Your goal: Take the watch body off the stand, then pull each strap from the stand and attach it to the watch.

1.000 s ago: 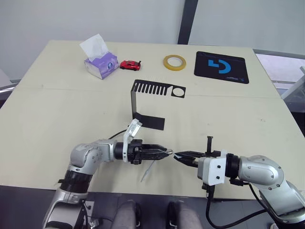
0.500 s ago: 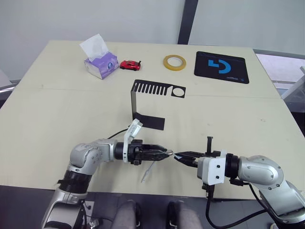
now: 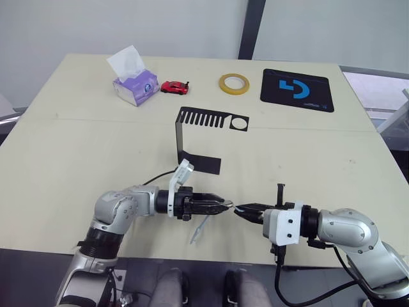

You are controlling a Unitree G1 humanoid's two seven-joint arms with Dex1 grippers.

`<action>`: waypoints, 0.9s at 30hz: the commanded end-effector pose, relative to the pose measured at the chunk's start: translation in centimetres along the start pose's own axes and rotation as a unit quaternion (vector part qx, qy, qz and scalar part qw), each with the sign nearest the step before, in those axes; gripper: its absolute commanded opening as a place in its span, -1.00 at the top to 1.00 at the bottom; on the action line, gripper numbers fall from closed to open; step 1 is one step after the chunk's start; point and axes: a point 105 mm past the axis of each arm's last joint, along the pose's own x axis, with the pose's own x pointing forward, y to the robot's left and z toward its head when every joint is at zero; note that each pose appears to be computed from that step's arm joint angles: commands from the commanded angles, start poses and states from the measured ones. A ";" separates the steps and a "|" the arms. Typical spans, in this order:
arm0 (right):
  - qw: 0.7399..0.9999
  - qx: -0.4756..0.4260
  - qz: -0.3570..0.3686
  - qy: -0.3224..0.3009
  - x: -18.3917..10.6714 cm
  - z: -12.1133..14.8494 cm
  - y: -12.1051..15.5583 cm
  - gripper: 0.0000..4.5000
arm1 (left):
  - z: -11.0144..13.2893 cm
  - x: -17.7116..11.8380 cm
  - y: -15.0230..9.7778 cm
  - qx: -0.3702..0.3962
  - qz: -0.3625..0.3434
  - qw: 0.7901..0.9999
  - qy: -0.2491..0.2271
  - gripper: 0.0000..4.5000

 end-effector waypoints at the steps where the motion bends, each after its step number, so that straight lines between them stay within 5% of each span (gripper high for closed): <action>1: 1.000 -0.019 -0.003 -0.011 0.0 1.0 -0.4 1.00 | 0.4 1.1 -1.6 0.021 -0.042 0.999 0.011 0.26; 27: 1.000 0.002 0.010 0.005 0.7 0.9 -0.2 1.00 | 0.3 1.5 -1.2 0.028 -0.021 0.999 0.022 0.26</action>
